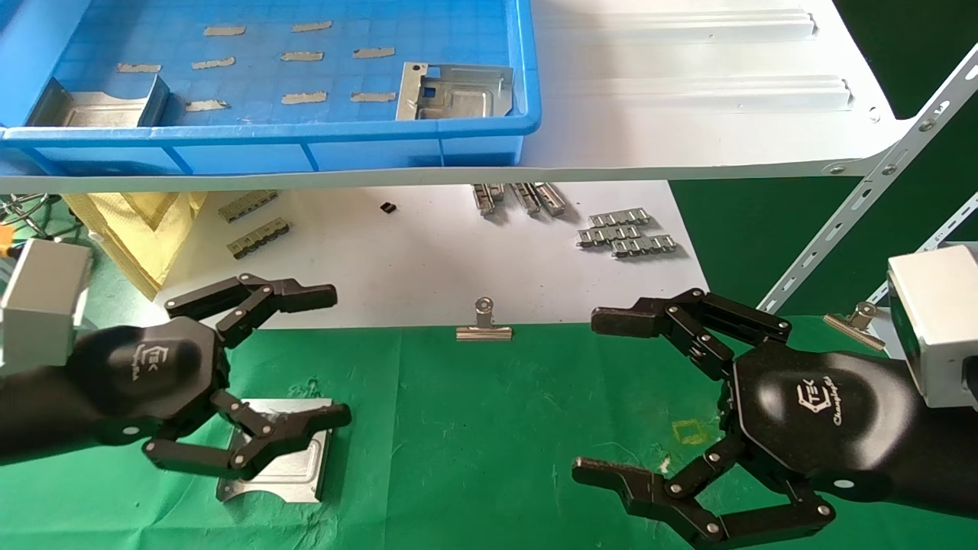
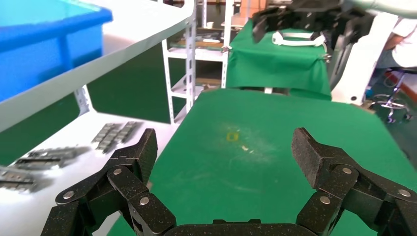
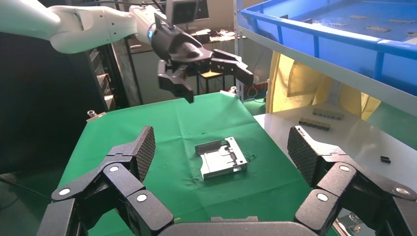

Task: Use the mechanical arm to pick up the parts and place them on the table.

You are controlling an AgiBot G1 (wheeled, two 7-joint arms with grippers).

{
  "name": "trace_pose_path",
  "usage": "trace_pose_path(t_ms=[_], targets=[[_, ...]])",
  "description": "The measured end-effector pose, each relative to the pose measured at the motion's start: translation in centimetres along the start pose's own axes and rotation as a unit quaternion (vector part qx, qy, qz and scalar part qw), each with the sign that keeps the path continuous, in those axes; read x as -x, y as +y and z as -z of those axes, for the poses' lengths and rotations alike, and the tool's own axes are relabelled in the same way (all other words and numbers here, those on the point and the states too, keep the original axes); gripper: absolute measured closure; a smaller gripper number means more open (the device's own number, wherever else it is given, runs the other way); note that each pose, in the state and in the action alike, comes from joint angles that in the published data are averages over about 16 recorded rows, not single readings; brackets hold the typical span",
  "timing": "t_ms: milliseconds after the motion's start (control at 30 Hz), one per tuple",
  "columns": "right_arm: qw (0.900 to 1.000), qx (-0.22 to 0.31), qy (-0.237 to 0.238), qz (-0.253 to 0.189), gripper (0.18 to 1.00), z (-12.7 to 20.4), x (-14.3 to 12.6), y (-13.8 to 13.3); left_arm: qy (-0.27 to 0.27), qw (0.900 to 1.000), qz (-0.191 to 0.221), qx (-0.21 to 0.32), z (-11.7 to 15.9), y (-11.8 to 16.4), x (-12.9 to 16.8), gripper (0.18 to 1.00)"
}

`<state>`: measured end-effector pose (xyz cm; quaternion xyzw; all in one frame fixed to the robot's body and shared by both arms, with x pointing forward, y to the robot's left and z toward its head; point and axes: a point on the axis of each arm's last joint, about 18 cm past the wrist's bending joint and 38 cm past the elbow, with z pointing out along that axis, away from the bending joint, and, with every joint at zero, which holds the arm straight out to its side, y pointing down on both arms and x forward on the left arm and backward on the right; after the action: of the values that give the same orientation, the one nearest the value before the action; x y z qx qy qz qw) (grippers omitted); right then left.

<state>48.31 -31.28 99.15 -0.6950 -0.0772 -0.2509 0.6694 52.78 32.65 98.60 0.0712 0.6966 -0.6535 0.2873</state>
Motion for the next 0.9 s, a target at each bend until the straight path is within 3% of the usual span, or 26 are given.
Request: trace_pose_path(t_ms=[567,900], targets=[[1.000,0.000,0.000,0.000,0.179,0.0,0.0,0.0,0.047,0.9988,0.007,-0.010,-0.8,-3.1,-4.2,0.184],[1.000,0.000,0.000,0.000,0.179,0.0,0.0,0.0,0.056,0.9983,0.007,-0.011,-1.0,-3.7,-5.2,0.184]])
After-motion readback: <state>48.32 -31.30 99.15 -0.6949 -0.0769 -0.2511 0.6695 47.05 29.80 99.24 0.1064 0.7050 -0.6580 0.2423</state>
